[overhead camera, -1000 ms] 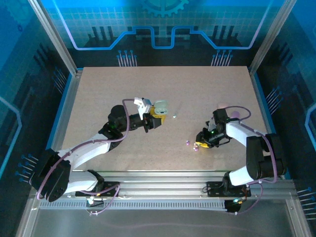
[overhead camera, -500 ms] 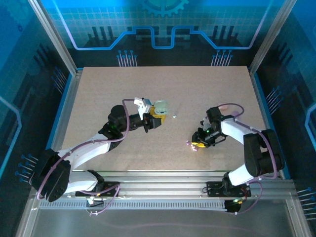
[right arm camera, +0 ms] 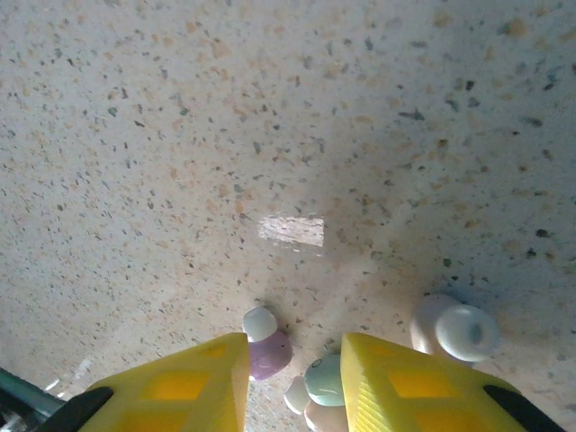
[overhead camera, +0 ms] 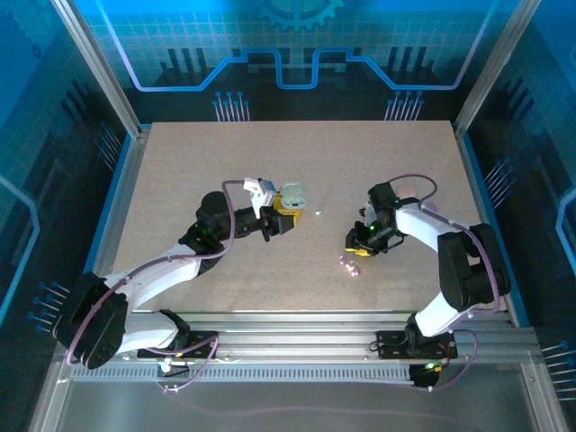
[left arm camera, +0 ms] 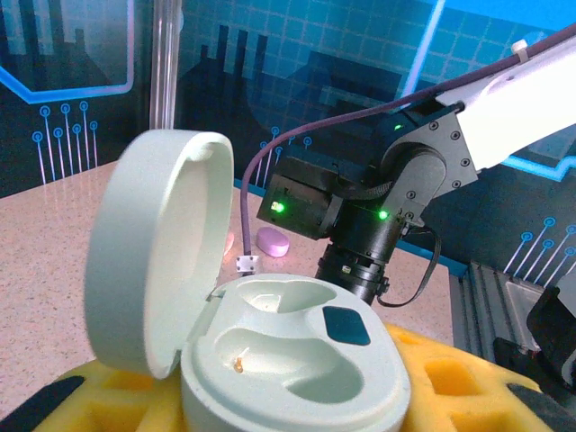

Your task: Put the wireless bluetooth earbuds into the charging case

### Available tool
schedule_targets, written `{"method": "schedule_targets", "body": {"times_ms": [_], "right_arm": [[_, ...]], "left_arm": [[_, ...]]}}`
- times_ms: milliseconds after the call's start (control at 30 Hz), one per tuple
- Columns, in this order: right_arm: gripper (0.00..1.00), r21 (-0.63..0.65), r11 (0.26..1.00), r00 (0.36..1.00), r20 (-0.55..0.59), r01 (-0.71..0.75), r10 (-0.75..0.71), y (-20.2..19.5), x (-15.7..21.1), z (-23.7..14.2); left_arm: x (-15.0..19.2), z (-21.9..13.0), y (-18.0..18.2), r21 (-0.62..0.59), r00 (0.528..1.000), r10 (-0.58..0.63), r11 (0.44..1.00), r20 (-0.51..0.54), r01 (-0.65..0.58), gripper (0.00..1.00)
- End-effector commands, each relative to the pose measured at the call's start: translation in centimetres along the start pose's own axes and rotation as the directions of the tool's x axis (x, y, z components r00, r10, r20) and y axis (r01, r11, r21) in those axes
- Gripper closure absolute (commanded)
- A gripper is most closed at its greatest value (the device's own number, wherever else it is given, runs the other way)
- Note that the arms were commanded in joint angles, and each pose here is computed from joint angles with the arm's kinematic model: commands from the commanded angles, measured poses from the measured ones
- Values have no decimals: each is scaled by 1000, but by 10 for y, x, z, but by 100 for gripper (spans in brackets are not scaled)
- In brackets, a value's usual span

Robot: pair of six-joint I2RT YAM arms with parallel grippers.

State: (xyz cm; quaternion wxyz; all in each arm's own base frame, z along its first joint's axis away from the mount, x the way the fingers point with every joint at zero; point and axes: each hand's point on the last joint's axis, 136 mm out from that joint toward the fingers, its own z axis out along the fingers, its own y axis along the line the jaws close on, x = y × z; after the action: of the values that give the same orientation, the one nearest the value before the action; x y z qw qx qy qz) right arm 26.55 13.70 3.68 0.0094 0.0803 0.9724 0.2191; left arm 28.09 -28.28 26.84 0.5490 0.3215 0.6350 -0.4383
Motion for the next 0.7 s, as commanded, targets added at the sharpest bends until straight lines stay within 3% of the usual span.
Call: {"method": "schedule_targets", "body": {"times_ms": [0,267,667], "right_arm": [[66,71,997,999,-18,42,-41,-7,13,-9],[66,181,981,993,-106,73,-55,-18,29,-3],[61,188,978,987,-148,96,-68,-15,27,14]], "left_arm": [[-18,-4,-3,-4,999,33,999,39,-33,63],[-18,-3,-3,-4,999,35,999,37,-34,63],[-19,-4,-3,-11,999,43,999,32,-43,63]]}}
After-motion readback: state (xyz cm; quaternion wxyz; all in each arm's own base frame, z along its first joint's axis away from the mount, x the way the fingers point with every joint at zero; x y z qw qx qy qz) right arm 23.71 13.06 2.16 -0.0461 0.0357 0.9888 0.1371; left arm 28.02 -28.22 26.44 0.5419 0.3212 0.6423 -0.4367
